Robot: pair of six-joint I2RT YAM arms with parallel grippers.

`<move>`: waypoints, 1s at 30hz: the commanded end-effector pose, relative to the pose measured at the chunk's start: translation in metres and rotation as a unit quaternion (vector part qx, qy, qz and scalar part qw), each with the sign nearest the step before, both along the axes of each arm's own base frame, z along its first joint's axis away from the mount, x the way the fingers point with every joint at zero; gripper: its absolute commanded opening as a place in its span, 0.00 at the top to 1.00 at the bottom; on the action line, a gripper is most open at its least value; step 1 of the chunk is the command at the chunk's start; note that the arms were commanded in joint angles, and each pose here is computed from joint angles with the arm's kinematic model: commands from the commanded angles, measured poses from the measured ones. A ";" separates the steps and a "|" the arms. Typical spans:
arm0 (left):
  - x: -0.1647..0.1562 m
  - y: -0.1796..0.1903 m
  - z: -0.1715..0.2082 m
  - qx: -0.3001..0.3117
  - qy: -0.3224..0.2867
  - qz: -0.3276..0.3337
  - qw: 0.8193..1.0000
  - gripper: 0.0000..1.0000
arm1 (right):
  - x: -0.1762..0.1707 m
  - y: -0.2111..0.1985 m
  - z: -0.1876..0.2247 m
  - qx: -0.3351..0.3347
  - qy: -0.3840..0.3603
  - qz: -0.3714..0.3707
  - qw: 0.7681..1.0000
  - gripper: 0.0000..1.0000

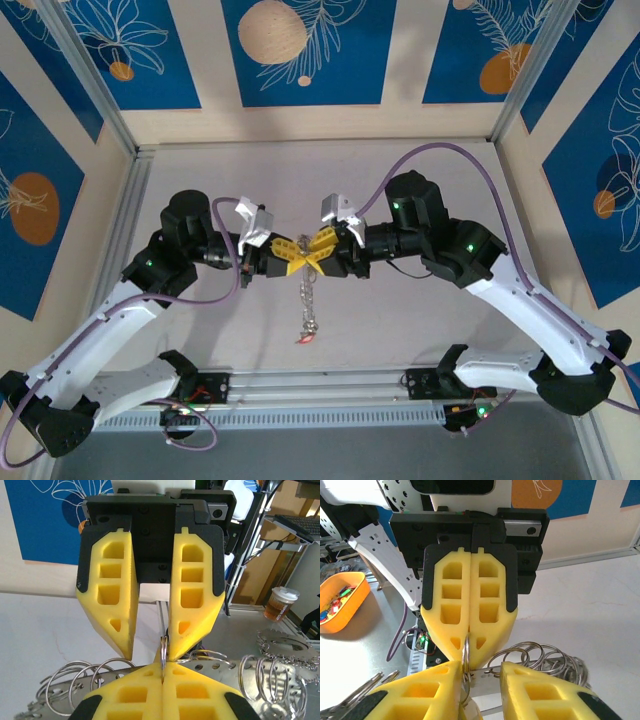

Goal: Put the keys on the keyring

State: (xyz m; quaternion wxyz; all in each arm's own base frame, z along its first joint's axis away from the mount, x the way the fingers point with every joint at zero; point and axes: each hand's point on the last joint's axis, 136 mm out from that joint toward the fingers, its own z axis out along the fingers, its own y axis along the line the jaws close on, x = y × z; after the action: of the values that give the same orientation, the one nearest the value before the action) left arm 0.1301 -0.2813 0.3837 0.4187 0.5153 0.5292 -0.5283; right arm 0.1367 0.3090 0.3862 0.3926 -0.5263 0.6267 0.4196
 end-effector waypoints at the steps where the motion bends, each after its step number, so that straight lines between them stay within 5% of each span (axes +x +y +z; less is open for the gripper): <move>1: -0.010 0.003 0.031 -0.037 -0.039 -0.021 0.998 1.00 | 0.001 0.003 -0.004 -0.002 0.000 0.001 1.000 0.77; 6: -0.010 0.003 0.030 -0.034 -0.038 -0.020 0.998 1.00 | 0.005 0.003 -0.005 -0.001 -0.008 -0.009 1.000 1.00; 12: -0.001 0.007 0.018 0.011 -0.041 0.020 0.999 0.97 | 0.014 -0.007 -0.008 -0.024 -0.036 -0.046 0.998 1.00; 14: 0.004 0.012 0.010 0.045 -0.050 0.045 0.997 0.77 | 0.016 -0.012 -0.010 -0.037 -0.044 -0.057 0.997 1.00; 17: 0.008 0.020 0.000 0.090 -0.064 0.069 0.992 0.65 | 0.018 -0.015 -0.013 -0.053 -0.052 -0.062 0.995 1.00; 30: 0.014 0.015 -0.005 0.124 -0.080 0.062 0.987 0.65 | 0.009 -0.001 -0.013 -0.097 -0.070 -0.015 0.993 1.00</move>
State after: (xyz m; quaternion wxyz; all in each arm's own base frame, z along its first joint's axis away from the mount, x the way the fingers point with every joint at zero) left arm 0.1481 -0.2649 0.3752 0.4253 0.5569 0.5962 -0.3918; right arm 0.1520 0.3052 0.3592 0.3794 -0.5607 0.6647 0.3159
